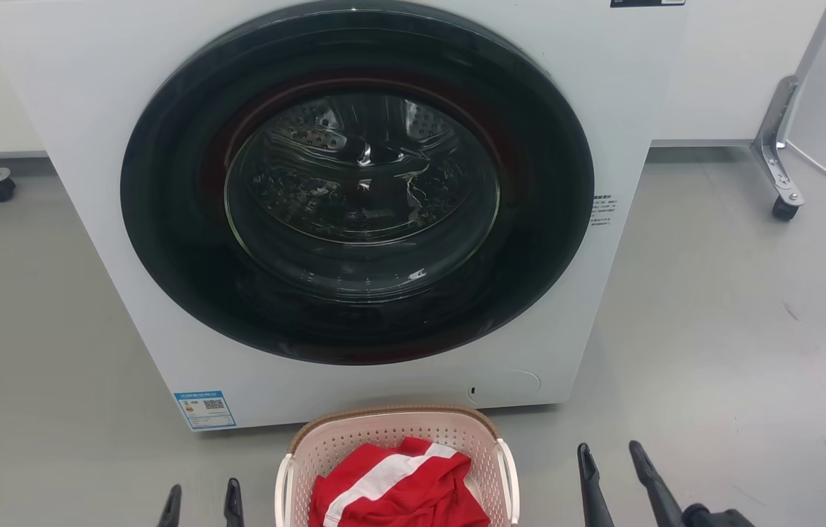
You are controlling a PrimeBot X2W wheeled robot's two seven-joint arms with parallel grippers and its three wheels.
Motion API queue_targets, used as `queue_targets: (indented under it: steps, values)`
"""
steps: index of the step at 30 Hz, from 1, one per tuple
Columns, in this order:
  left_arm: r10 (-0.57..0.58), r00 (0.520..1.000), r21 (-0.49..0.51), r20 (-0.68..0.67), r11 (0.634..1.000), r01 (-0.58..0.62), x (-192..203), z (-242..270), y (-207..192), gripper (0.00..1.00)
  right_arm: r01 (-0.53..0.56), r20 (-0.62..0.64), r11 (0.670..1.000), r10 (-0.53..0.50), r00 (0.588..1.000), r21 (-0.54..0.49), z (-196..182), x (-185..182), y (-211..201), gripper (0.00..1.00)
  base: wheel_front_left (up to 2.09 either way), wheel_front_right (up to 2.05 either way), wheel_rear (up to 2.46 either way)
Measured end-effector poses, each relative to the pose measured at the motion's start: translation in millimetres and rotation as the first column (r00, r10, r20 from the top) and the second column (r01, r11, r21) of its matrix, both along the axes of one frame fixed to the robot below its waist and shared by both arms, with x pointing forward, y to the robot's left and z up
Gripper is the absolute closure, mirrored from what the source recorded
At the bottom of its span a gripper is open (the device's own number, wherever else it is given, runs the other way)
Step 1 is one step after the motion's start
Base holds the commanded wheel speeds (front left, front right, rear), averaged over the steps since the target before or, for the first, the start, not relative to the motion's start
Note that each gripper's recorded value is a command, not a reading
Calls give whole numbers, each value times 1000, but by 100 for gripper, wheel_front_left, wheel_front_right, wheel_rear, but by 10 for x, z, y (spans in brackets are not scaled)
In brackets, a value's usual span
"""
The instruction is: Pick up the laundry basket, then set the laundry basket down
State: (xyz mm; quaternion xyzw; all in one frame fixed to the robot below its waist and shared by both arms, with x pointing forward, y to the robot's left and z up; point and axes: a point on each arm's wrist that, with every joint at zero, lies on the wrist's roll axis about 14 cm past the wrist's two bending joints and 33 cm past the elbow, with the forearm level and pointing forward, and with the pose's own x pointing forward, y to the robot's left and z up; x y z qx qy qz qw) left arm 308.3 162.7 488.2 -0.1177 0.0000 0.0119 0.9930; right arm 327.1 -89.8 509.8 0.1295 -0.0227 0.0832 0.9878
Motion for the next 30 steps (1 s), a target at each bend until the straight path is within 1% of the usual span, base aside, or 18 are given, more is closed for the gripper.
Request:
queue_targets:
  steps: [1,6,10,13,20,30]
  values:
    - [1,1000,0,-4,1000,-1,-2,-13,0,100,0,-4,1000,0,1000,-1,-12,-1,-1,100,0,0,0]
    - [3,998,2,-63,1000,-3,-46,-193,-3,100,0,-82,1000,-2,997,-20,-266,-86,-13,100,0,0,0]
    - [3,997,-23,-83,1000,-5,-48,-236,5,100,12,-104,1000,-12,994,-3,-307,-84,-57,100,0,0,0]
    - [13,995,-48,-100,999,-18,-45,-268,31,100,26,-125,999,-22,992,32,-330,-66,-104,100,0,0,0]
    - [27,990,-153,-141,987,-49,-23,-336,85,100,64,-179,991,-42,983,120,-394,-24,-210,100,0,0,0]
    - [33,985,-280,-171,956,-81,57,-369,139,100,115,-239,963,-54,969,245,-440,57,-342,100,0,0,0]
